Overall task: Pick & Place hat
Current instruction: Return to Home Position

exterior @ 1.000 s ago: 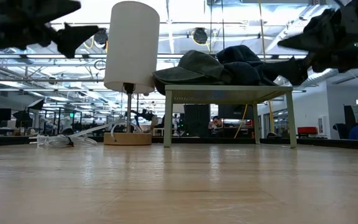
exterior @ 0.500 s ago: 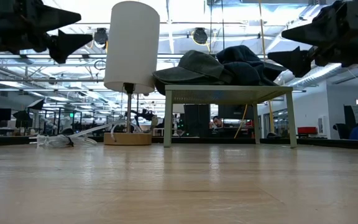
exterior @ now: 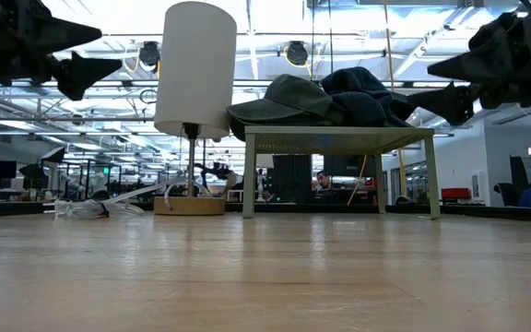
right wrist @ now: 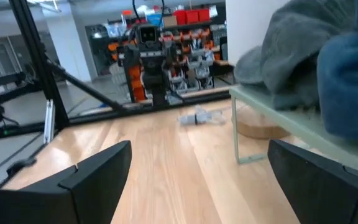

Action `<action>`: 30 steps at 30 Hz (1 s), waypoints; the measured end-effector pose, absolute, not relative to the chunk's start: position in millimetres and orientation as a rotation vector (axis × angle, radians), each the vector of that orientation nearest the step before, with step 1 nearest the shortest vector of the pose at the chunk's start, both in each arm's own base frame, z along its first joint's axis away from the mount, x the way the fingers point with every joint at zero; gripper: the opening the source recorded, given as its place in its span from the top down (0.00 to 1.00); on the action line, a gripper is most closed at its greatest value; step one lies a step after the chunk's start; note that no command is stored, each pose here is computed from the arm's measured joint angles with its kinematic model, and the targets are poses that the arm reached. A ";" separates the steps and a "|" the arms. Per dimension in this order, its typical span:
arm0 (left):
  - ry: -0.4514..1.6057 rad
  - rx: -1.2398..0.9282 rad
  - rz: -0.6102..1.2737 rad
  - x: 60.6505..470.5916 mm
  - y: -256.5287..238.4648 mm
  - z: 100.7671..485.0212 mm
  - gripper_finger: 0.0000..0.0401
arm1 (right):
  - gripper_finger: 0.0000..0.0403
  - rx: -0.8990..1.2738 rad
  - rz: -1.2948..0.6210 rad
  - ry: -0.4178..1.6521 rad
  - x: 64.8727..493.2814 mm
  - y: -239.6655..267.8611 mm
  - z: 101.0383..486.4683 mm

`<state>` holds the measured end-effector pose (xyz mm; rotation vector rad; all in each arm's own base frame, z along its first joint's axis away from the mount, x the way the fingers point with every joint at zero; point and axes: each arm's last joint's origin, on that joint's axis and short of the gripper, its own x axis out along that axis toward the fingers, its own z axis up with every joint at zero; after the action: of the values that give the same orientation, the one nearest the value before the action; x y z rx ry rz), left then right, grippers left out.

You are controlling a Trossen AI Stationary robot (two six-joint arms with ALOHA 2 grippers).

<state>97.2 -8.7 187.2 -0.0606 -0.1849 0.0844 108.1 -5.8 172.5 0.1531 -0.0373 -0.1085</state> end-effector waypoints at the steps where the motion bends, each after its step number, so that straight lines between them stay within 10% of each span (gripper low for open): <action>1: -0.176 -0.059 0.079 96.3 -8.7 186.0 0.16 | 0.07 0.153 -0.111 -0.023 107.1 -5.8 171.0; 30: -0.094 -0.146 0.041 95.4 -9.6 177.6 0.16 | 0.07 0.032 -0.112 0.043 101.6 -5.6 164.3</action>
<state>95.4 -9.6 177.6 -0.1464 -0.0938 0.0408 101.6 -5.6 164.3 0.0320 0.0427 -0.1117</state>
